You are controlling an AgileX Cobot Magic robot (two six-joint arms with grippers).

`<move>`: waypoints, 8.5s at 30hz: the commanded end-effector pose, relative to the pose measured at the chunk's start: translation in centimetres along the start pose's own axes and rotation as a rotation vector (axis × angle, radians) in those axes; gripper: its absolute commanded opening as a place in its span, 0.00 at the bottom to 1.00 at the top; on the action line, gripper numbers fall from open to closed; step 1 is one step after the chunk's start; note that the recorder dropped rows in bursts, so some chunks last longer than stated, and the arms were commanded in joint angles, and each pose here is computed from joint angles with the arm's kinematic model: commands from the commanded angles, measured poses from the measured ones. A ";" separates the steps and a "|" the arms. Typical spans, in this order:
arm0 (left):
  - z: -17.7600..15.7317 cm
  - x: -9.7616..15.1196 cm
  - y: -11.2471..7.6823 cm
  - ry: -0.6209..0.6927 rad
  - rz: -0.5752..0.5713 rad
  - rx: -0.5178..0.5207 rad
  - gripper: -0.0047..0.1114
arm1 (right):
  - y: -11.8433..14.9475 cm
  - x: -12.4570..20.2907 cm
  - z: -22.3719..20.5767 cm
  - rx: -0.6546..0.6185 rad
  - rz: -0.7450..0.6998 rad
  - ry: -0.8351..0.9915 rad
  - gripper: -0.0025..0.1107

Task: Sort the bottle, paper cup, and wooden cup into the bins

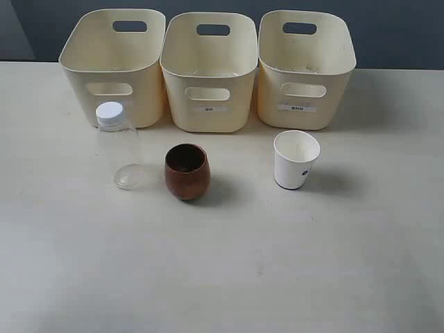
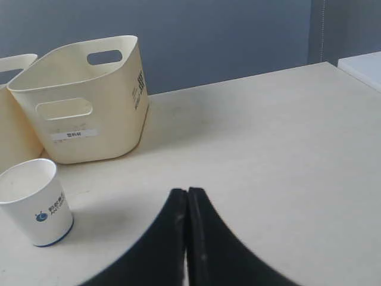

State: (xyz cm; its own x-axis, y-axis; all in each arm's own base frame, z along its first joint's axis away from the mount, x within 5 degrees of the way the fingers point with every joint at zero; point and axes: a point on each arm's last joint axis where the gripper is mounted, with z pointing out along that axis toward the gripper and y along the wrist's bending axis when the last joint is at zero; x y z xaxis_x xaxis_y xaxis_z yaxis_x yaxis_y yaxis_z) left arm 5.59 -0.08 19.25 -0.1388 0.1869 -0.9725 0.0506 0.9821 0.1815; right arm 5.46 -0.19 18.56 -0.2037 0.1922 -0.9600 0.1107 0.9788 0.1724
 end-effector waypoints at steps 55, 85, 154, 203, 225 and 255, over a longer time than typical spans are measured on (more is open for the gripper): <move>0.0 0.0 0.0 -0.009 0.000 0.001 0.04 | -0.2 -3.0 -0.5 -0.069 0.571 -0.336 0.02; 0.0 0.0 0.0 -0.009 0.000 0.001 0.04 | 4.4 -1.0 -1.2 -0.522 0.550 0.025 0.02; 0.0 0.0 0.0 -0.010 0.000 0.001 0.04 | 14.5 -16.8 6.9 -1.089 0.019 0.073 0.02; 0.0 0.0 0.0 -0.010 0.000 0.001 0.04 | 35.1 -2.0 19.5 -1.185 -0.408 0.406 0.47; 0.0 0.0 0.0 -0.010 0.000 0.001 0.04 | 37.1 0.3 23.6 -1.058 -0.441 0.395 0.63; 0.0 0.0 0.0 -0.010 0.000 0.001 0.04 | 37.3 1.0 25.0 -0.987 -0.458 0.390 0.63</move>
State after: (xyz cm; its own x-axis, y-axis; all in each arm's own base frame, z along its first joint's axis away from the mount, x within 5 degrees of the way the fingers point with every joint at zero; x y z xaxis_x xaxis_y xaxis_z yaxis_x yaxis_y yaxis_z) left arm 5.59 -0.08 19.25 -0.1388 0.1869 -0.9725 0.0506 0.9821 0.1815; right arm 33.33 34.69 18.15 -0.3423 -0.3635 -0.8664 -0.8268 0.5545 0.0940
